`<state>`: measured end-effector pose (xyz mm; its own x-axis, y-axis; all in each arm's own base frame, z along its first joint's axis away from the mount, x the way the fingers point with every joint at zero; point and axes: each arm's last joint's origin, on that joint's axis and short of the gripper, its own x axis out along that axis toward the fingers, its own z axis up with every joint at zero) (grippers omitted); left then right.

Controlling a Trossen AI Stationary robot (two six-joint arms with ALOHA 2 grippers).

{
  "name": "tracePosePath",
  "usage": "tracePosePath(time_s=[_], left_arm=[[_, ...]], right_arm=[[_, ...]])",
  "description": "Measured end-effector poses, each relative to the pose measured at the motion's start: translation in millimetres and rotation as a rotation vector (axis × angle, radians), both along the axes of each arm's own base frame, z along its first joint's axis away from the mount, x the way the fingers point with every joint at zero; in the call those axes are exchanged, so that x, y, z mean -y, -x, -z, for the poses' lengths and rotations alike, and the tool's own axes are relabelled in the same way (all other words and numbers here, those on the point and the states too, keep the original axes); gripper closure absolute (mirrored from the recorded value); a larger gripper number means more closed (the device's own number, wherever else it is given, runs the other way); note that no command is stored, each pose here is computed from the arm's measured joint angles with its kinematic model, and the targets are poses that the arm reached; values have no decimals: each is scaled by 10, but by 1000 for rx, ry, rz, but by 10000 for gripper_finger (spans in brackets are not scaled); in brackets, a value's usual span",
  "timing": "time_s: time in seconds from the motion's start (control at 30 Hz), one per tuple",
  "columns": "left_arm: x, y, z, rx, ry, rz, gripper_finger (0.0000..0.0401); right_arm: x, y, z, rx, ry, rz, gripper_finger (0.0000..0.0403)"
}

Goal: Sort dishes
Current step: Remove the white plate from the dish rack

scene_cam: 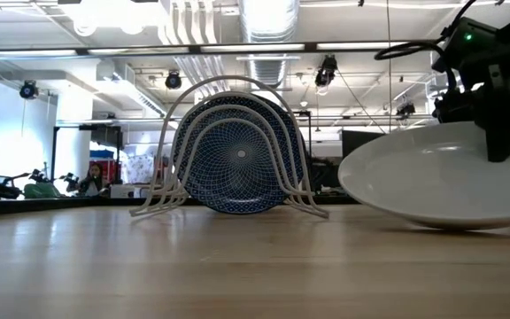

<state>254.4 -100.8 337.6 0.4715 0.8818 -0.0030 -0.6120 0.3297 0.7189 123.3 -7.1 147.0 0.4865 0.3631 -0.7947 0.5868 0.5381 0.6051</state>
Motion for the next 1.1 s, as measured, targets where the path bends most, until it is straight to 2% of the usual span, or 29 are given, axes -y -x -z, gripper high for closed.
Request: tracePosePath(time_s=[0.37,0.4,0.53,0.67,0.83,0.9,1.03,1.1], left_arm=[[2,-4,2,11,13,16,285],[7,-11,8,13,29,48,285],[71,-55,63,-35,120,298,285],[115,-97,76,-14,207,425,285],[203,-202,167,-15,429,715,285],[240,-271,220,-4,460,743,285],[302,-433,410,-31,452,723,285],[330,-514,502,10,503,705,285]], right_arm=[[4,17,-47,89,77,-47,352],[5,16,-47,87,81,-45,352],[4,25,-32,39,59,-15,352],[-1,21,-29,31,18,-2,352],[-15,18,-45,64,-32,-29,352],[-23,28,-41,61,-49,-45,352],[-26,19,-45,80,-46,-70,352],[-26,18,-49,87,-44,-73,352]])
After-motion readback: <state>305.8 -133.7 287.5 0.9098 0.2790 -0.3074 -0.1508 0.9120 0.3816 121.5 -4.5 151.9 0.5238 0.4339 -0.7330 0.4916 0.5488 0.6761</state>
